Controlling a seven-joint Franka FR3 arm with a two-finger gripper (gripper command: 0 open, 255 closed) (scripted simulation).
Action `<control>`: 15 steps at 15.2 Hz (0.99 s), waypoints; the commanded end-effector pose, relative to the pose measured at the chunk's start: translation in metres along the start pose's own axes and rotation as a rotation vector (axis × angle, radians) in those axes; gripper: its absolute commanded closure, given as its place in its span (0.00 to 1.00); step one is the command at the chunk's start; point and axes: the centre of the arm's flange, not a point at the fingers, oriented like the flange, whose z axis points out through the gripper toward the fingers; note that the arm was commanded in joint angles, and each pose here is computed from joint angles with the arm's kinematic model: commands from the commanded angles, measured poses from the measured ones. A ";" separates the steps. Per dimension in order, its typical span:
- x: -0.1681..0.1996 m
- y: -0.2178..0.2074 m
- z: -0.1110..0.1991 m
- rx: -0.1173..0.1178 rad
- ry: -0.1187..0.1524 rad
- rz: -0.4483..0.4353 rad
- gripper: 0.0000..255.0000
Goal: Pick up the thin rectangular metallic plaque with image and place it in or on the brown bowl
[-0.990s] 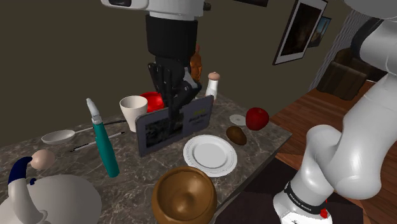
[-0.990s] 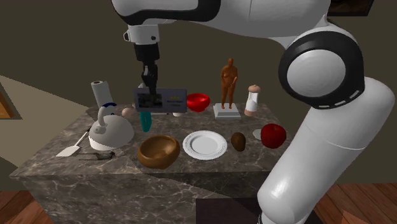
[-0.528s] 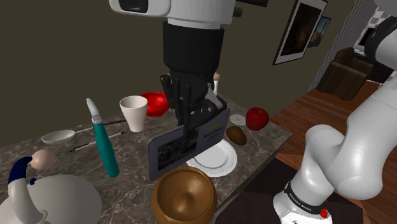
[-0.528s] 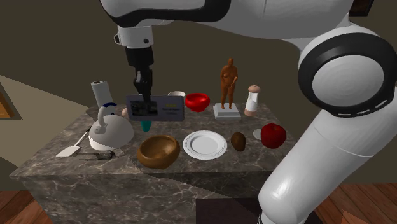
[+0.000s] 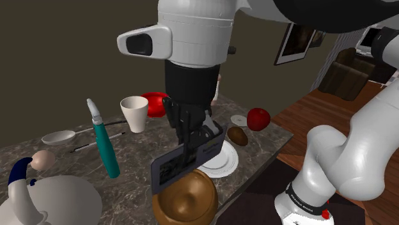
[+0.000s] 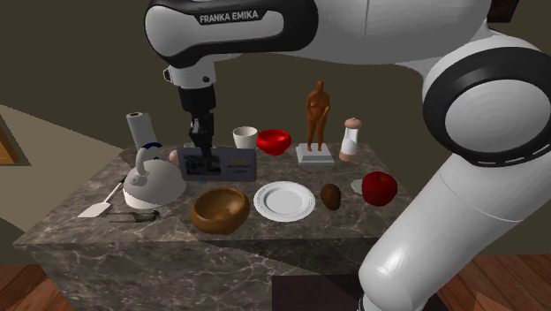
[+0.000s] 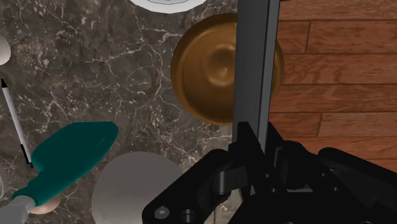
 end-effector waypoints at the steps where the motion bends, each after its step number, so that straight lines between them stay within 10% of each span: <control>1: 0.001 0.000 0.010 0.000 0.000 0.000 1.00; 15: 0.002 0.000 0.059 0.000 0.000 0.000 1.00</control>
